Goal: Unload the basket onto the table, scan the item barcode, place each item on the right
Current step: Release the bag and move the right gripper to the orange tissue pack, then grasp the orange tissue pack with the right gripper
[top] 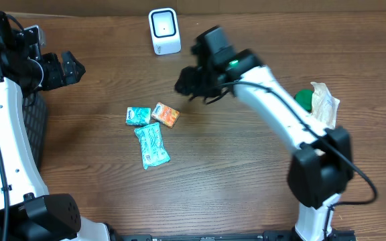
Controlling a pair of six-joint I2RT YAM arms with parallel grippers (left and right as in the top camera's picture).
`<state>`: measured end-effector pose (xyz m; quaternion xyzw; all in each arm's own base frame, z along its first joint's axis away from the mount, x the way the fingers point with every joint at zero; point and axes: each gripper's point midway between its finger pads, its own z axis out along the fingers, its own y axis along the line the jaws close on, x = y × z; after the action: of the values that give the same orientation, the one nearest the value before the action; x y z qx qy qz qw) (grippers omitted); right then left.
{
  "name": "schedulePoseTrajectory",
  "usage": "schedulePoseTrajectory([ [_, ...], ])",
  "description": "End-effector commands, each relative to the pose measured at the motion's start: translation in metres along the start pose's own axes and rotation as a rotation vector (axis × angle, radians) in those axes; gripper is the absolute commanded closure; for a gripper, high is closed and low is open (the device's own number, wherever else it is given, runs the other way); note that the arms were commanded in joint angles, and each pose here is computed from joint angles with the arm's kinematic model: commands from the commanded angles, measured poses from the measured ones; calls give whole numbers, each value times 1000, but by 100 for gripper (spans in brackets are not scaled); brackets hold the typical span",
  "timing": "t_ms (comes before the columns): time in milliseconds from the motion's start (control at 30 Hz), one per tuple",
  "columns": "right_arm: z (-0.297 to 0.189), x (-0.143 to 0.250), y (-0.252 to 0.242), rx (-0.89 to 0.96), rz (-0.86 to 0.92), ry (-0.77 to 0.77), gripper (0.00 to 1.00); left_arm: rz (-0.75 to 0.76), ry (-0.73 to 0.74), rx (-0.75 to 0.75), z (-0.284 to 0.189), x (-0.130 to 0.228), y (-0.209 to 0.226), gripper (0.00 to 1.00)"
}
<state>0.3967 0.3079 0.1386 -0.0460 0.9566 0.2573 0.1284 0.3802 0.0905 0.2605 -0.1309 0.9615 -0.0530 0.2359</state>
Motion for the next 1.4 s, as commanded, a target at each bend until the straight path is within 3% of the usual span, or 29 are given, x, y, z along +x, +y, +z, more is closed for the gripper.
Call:
schedulePoseTrajectory([
  [0, 32, 10, -5, 74, 44, 6, 50, 16, 1, 9, 1, -1, -2, 0],
  [200, 74, 21, -15, 114, 31, 46, 50, 16, 1, 9, 1, -1, -2, 0],
  [500, 111, 37, -31, 85, -253, 141, 57, 16, 1, 9, 1, -1, -2, 1],
  [633, 122, 42, -34, 63, -275, 169, 63, 16, 1, 9, 1, -1, -2, 1],
  [767, 124, 47, -33, 47, -270, 187, 75, 17, 2, 9, 1, -1, -2, 0],
  [933, 122, 52, -39, 63, -254, 215, 96, 17, 2, 9, 1, -1, -2, 1],
  [1167, 82, 36, -47, 87, -173, 207, 96, 17, 2, 9, 1, -1, -2, 0],
  [1367, 25, 16, -63, 185, 54, 118, 96, 17, 2, 9, 1, -1, -2, 0],
])
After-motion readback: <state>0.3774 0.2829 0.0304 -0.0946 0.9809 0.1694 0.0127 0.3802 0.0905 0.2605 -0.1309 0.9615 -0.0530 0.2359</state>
